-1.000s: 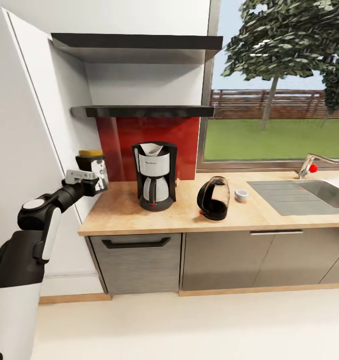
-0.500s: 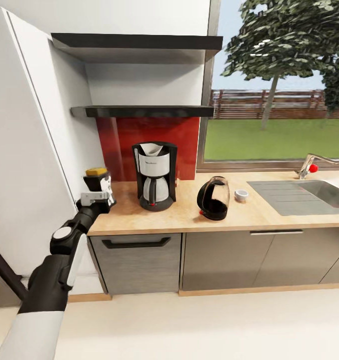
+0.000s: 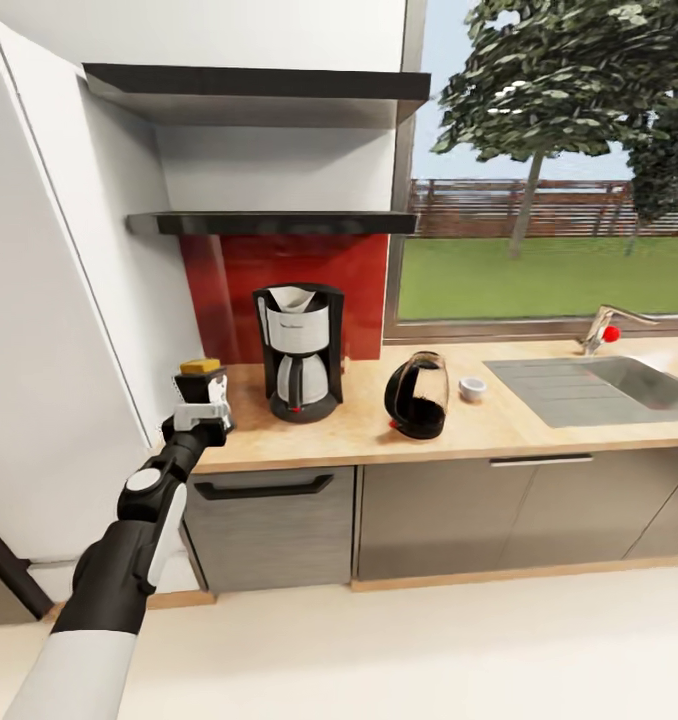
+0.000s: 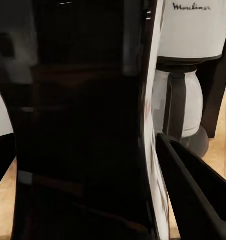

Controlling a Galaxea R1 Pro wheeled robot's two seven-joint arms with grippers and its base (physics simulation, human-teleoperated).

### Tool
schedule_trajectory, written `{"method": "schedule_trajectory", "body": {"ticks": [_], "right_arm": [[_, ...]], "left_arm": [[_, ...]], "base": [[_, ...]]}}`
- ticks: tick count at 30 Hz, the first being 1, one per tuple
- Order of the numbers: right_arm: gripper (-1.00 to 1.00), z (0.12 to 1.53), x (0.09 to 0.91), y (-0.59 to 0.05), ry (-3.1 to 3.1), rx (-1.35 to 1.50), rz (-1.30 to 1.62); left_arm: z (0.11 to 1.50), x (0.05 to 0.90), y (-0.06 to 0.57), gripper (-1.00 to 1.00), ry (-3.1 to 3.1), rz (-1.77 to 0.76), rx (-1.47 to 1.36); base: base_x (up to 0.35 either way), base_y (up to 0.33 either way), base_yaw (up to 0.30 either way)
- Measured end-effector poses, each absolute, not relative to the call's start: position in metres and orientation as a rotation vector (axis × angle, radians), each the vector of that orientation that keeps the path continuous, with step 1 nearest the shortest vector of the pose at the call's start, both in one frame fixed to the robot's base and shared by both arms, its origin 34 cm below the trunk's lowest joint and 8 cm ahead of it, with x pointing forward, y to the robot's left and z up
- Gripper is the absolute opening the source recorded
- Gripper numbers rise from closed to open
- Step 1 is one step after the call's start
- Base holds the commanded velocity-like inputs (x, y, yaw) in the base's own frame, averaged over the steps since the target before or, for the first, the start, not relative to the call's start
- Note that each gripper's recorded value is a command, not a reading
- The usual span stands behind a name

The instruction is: Set up a coffee station on the kitchen countertop: keep the coffee maker on the countertop, move the bottle of coffee from the kitchen shelf to the counter next to the coffee maker, place a paper coffee filter on top of the coffee maker, put the saucer next to the coffee maker with the coffee cup on the saucer, and place the electric kettle next to the coffee maker.

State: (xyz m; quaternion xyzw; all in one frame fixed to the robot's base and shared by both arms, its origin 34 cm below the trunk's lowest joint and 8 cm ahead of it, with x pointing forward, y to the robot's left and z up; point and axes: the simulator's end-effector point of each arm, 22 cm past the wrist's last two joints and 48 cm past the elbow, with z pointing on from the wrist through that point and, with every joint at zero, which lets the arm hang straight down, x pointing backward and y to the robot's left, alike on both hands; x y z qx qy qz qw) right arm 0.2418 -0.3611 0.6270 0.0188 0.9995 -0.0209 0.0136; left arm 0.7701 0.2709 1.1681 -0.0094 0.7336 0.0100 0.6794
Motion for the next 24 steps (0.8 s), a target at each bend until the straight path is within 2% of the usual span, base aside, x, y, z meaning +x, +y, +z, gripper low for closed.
{"method": "schedule_trajectory", "body": {"ticks": [10,17,24], "right_arm": [[1.0,0.63,0.238,-0.38,3.121,0.053,-0.102],[1.0,0.63,0.238,-0.381,3.123,0.042,-0.109],[1.0,0.629,0.235,-0.379,3.135,-0.11,-0.119]], "left_arm": [[1.153,0.771,0.274,-1.0,1.679,0.037,-0.016],[1.13,0.773,0.273,-1.0,1.703,0.053,-0.001],[1.126,0.775,0.273,-1.0,1.686,0.06,0.006]], "base": [[0.0,0.0,-0.252],[0.045,0.0,-0.031],[0.246,0.0,-0.002]]}}
